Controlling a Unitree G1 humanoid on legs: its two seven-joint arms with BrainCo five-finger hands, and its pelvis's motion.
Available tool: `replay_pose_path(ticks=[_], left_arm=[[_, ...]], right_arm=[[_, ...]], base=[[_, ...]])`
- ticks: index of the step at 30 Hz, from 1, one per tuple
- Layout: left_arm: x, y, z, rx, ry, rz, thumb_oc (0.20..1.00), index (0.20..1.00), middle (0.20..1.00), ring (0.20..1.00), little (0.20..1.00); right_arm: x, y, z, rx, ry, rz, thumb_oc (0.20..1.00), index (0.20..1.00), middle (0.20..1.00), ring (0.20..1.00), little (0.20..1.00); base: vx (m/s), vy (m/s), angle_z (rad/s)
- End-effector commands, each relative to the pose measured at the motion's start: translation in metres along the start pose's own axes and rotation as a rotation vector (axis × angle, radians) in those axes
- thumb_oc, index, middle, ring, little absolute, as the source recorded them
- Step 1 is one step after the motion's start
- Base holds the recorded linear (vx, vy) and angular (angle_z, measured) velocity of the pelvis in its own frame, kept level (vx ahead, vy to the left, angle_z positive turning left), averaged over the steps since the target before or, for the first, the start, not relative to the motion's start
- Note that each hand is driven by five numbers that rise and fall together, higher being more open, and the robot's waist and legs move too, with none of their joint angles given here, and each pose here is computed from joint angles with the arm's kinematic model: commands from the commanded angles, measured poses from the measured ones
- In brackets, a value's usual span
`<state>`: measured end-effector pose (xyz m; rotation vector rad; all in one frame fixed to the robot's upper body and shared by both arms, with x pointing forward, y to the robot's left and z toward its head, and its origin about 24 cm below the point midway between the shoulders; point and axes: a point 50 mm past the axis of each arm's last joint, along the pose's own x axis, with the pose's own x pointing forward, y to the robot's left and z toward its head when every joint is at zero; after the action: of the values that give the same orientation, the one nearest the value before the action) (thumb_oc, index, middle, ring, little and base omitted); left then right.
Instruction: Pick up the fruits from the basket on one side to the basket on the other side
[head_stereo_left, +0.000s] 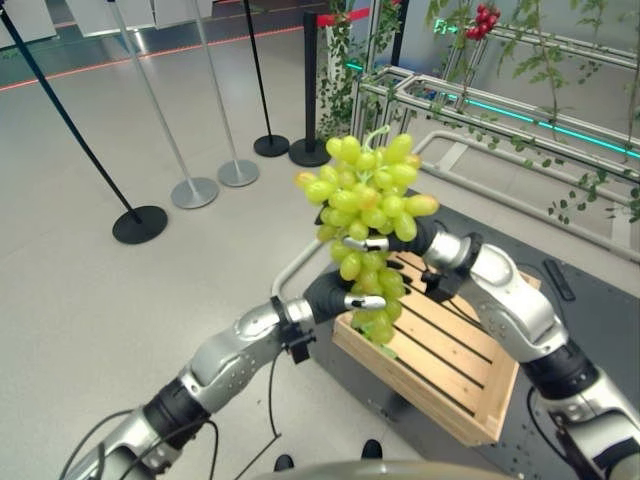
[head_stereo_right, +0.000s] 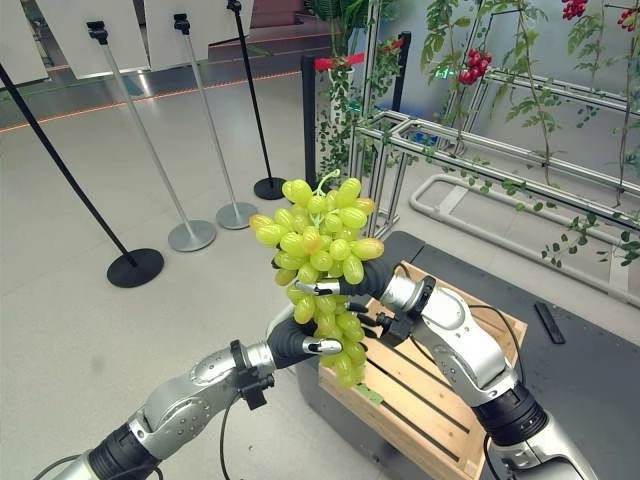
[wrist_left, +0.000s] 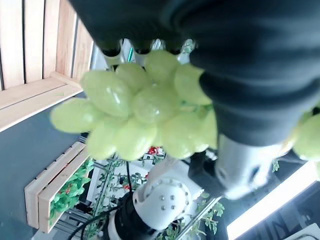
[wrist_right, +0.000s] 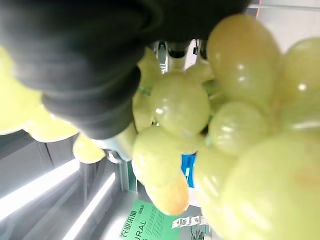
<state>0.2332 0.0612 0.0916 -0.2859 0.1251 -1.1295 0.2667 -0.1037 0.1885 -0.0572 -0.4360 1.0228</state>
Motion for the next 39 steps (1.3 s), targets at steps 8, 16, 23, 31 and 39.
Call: replay_pose_path(ticks=[8, 16, 23, 31, 39], left_arm=[[0.025, -0.016, 0.020, 0.021, -0.074, -0.139, 1.000, 1.000, 1.000, 1.000, 1.000], [0.029, -0.019, 0.020, 0.011, -0.087, -0.150, 0.802, 0.802, 0.802, 0.802, 0.802], [0.029, -0.017, 0.016, -0.017, -0.099, -0.126, 0.200, 0.200, 0.200, 0.200, 0.200], [0.028, -0.017, 0.014, -0.019, -0.103, -0.118, 0.200, 0.200, 0.200, 0.200, 0.200], [0.025, -0.015, 0.012, -0.033, -0.114, -0.082, 0.200, 0.200, 0.200, 0.200, 0.200]], right_arm=[[0.028, 0.013, 0.052, -0.026, -0.290, 0.121, 0.200, 0.200, 0.200, 0.200, 0.200], [0.029, 0.016, 0.054, -0.019, -0.307, 0.138, 0.200, 0.200, 0.200, 0.200, 0.200], [0.030, 0.017, 0.055, -0.007, -0.321, 0.144, 0.200, 0.200, 0.200, 0.200, 0.200], [0.031, 0.019, 0.058, -0.008, -0.341, 0.155, 0.200, 0.200, 0.200, 0.200, 0.200], [0.030, 0.019, 0.062, -0.027, -0.351, 0.153, 0.200, 0.200, 0.200, 0.200, 0.200]], base=[[0.00, 0.000, 0.00], [0.00, 0.000, 0.00], [0.00, 0.000, 0.00], [0.00, 0.000, 0.00], [0.00, 0.000, 0.00]])
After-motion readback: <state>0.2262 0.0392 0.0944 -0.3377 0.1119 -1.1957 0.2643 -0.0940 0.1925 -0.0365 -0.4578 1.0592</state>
